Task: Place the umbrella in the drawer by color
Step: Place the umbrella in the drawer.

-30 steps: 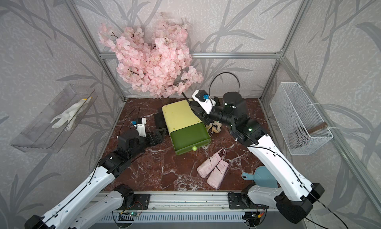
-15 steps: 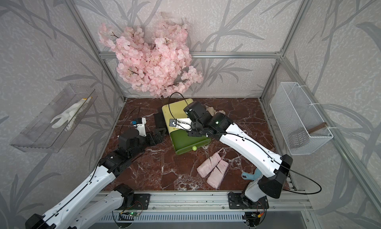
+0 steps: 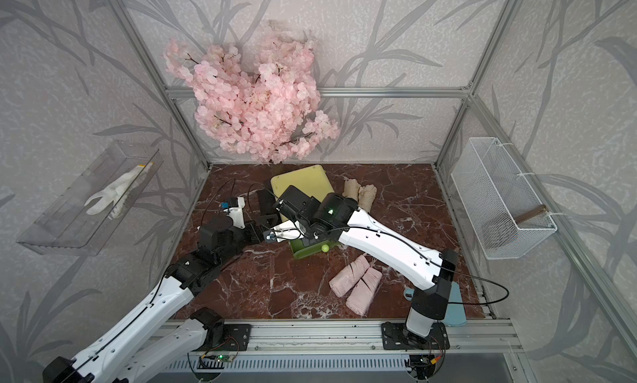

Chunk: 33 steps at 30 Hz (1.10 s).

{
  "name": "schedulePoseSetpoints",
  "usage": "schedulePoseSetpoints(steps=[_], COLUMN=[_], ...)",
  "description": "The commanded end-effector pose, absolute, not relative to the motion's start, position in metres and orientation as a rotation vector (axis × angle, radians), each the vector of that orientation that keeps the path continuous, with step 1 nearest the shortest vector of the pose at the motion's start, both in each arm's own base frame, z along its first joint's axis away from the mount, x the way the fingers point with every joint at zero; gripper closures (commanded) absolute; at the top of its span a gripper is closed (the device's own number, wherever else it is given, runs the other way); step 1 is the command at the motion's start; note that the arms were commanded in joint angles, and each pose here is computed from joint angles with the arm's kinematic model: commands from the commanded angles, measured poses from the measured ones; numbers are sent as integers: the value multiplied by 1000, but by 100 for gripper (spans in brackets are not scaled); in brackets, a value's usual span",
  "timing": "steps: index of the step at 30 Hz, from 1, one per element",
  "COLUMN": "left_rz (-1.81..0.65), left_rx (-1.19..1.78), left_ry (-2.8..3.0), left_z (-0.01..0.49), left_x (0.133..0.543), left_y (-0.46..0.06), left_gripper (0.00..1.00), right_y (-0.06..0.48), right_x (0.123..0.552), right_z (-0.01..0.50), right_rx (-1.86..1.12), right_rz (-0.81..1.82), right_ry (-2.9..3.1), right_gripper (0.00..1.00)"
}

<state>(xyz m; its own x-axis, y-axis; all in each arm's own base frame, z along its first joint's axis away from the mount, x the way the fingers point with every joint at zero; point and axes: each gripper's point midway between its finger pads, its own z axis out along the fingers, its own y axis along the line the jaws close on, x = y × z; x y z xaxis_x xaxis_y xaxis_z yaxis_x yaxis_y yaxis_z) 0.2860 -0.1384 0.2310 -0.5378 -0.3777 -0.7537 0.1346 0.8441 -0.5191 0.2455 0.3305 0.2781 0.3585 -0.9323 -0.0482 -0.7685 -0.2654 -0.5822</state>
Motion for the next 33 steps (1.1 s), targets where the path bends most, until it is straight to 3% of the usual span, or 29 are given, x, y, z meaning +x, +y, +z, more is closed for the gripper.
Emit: schedulePoseSetpoints(steps=[1,5,14,33], left_rz=[-646,-650,-659,-665], left_rx=[-164,-162,-162,-162], left_ry=[2028,2032,2029,2026], left_z=[237,236,236,237], left_x=[286,285,285,284], left_y=[-138,-138,-139,-139], left_gripper=[0,0,0,0], right_y=[320,318,350,369], right_x=[256,265,248,243], right_z=[277,267,260,243], right_rx=[-2144,-2158,-2181,-2169], right_rz=[-594,-686,-543,-542], right_ry=[1459,1471,1424,1489], right_gripper=[100,100,100,100])
